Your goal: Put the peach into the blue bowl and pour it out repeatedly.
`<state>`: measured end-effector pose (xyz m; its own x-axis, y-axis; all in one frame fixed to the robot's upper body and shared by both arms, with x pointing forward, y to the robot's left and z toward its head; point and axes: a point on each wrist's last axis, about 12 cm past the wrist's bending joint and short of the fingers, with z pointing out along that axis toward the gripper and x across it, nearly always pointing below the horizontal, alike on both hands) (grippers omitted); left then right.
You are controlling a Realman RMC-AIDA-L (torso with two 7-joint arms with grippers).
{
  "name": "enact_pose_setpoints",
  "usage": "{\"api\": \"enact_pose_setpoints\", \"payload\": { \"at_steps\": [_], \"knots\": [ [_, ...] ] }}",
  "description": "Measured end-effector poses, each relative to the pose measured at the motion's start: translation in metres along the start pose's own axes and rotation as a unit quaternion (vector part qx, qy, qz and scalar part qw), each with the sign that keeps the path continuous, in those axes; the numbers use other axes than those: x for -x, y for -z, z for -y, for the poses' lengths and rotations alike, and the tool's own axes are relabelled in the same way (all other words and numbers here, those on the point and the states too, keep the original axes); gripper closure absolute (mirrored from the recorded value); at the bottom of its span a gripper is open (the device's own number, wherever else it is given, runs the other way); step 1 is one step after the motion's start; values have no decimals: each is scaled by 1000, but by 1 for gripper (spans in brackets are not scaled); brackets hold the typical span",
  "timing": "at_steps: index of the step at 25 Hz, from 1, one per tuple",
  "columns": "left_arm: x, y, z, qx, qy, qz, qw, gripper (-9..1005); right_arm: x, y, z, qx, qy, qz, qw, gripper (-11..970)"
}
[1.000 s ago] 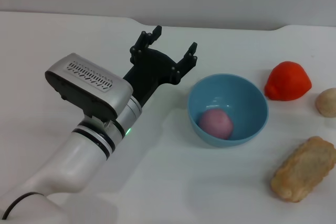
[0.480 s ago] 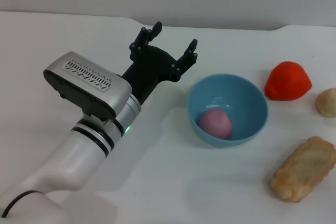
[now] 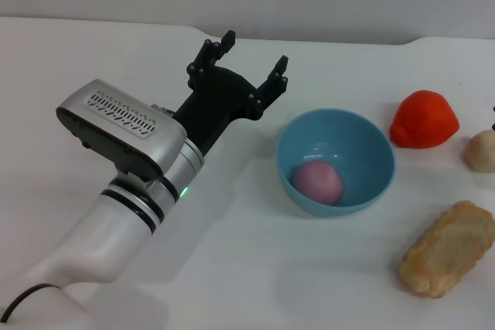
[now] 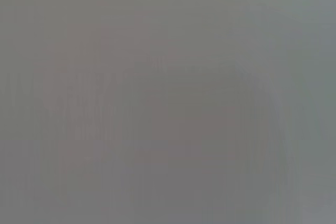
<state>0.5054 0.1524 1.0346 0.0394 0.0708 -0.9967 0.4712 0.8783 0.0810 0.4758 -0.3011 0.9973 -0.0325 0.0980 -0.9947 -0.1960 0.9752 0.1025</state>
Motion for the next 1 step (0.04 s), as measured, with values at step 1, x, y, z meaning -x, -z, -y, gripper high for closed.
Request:
{"api": "enact_pose_setpoints", "payload": {
  "at_steps": [1],
  "knots": [
    [0, 0, 0, 0, 0, 0, 1000, 181, 0, 0, 0, 0, -1, 0, 1000, 228]
  ]
}}
